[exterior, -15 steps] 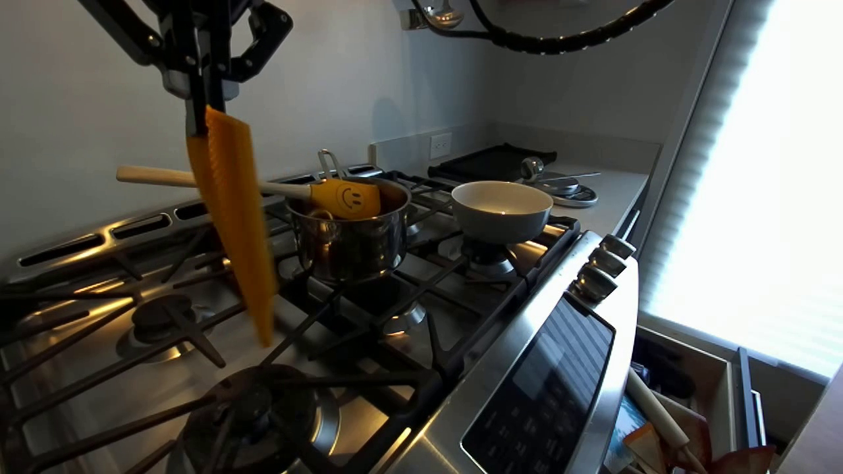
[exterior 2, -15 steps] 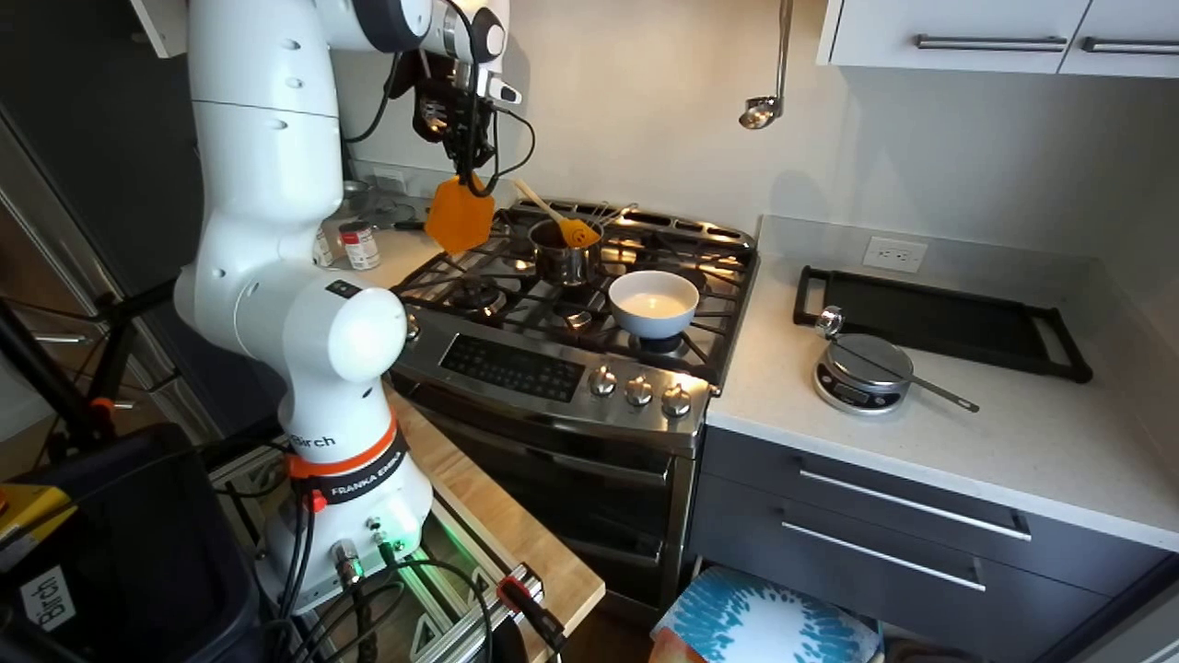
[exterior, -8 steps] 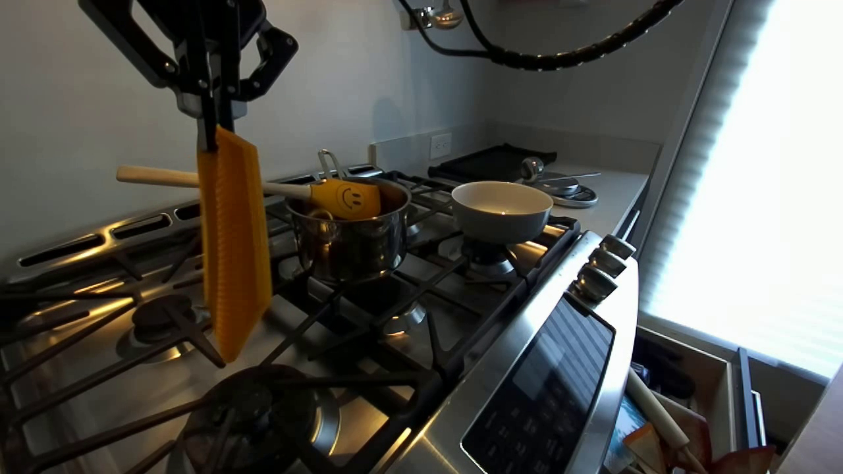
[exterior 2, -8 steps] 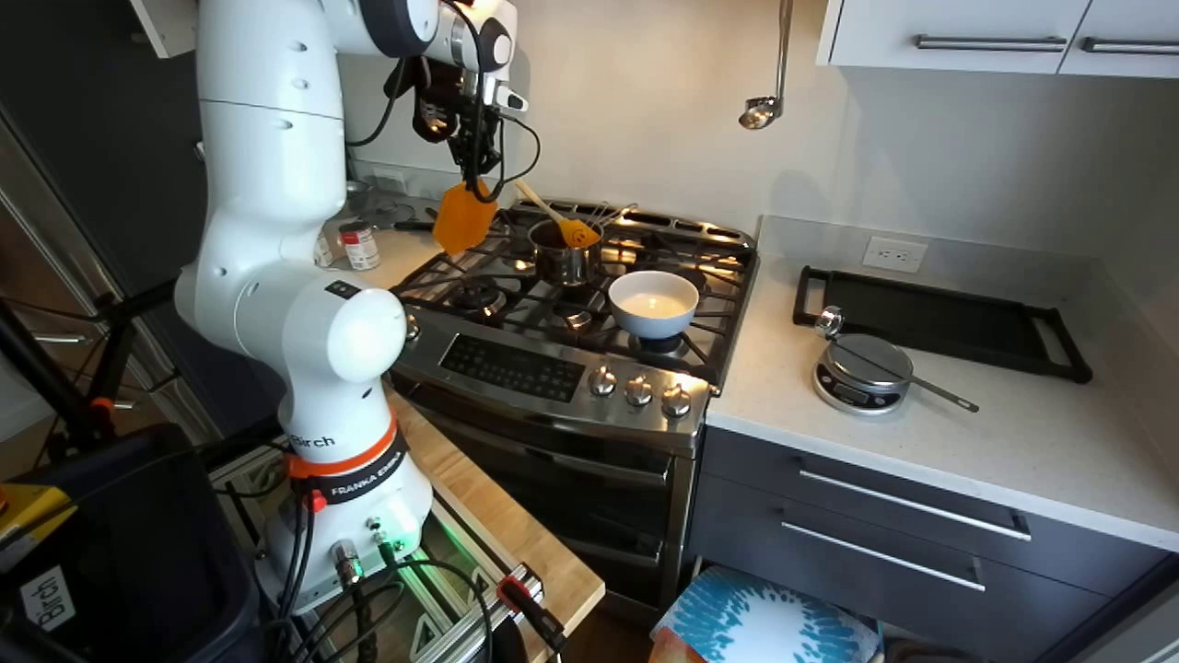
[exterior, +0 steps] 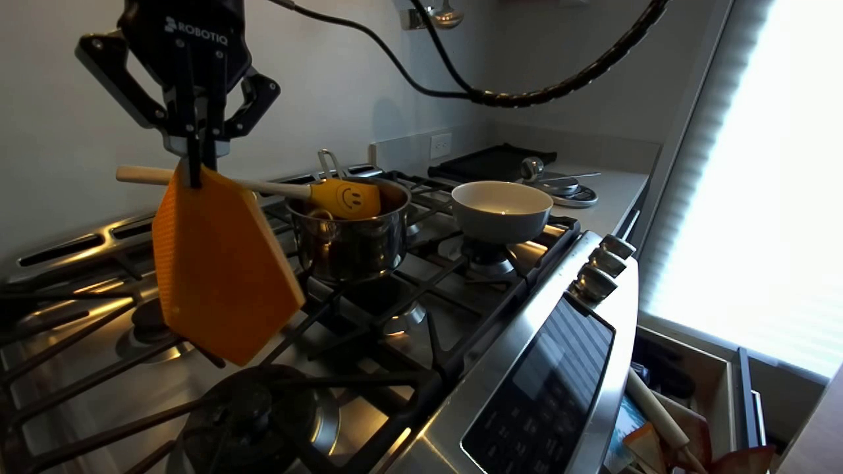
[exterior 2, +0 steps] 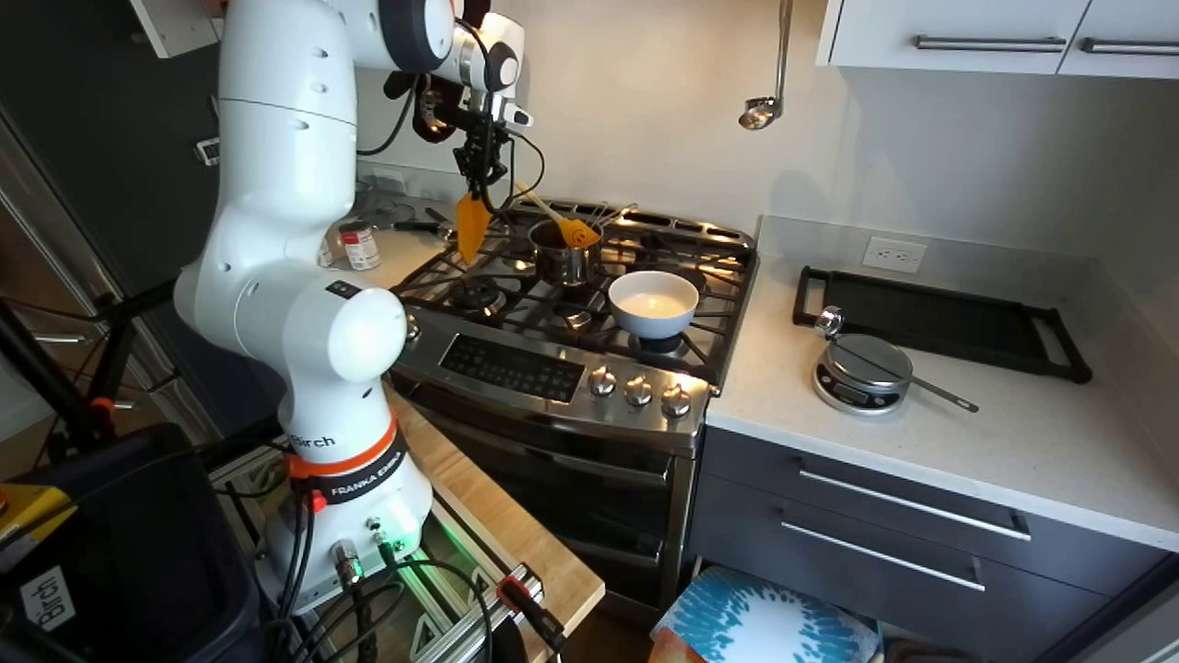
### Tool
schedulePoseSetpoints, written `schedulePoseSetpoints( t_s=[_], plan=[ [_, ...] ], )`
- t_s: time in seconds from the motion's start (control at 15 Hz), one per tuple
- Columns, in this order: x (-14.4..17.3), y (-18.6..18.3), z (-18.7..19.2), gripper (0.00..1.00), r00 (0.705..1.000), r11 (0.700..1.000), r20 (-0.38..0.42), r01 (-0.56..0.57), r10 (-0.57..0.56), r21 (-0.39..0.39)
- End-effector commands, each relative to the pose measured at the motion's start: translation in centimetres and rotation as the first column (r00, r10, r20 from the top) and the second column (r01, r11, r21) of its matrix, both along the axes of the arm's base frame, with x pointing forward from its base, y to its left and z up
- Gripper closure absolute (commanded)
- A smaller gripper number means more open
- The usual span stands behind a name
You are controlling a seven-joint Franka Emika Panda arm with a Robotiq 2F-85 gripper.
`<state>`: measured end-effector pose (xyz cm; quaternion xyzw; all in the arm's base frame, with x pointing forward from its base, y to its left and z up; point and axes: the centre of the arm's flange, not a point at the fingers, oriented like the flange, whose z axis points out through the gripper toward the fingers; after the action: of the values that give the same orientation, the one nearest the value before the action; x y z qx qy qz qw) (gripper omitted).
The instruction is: Move the rubber placemat from the right rear plate onto the left front plate of the stove
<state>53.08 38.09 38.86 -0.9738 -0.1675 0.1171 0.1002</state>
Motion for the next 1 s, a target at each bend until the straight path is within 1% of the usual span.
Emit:
schedulePoseSetpoints(
  t_s=[0.0,0.2,0.33,0.4,0.53,0.6,0.67,0.8,0.93],
  plan=[
    [1.2,2.7,-0.7,0.99,0.996,0.995,0.041,-0.083,0.081,0.051],
    [1.3,5.0,-0.4,0.99,0.984,0.983,0.079,-0.165,0.159,0.081],
    [0.9,6.7,0.2,0.99,0.971,0.968,0.103,-0.228,0.217,0.103],
    [0.8,7.5,0.4,0.99,0.96,0.955,0.11,-0.269,0.256,0.122],
    [0.4,8.9,0.4,0.99,0.934,0.919,0.117,-0.355,0.339,0.172],
    [-0.1,9.5,0.2,0.99,0.92,0.9,0.096,-0.392,0.381,0.188],
    [-1.0,9.8,0.1,0.99,0.909,0.89,0.078,-0.416,0.409,0.185],
    [-3.3,10.3,-0.4,0.99,0.892,0.877,0.004,-0.447,0.453,0.175],
    [-5.8,10.9,-0.4,0.99,0.885,0.882,-0.062,-0.45,0.462,0.14]
  ],
)
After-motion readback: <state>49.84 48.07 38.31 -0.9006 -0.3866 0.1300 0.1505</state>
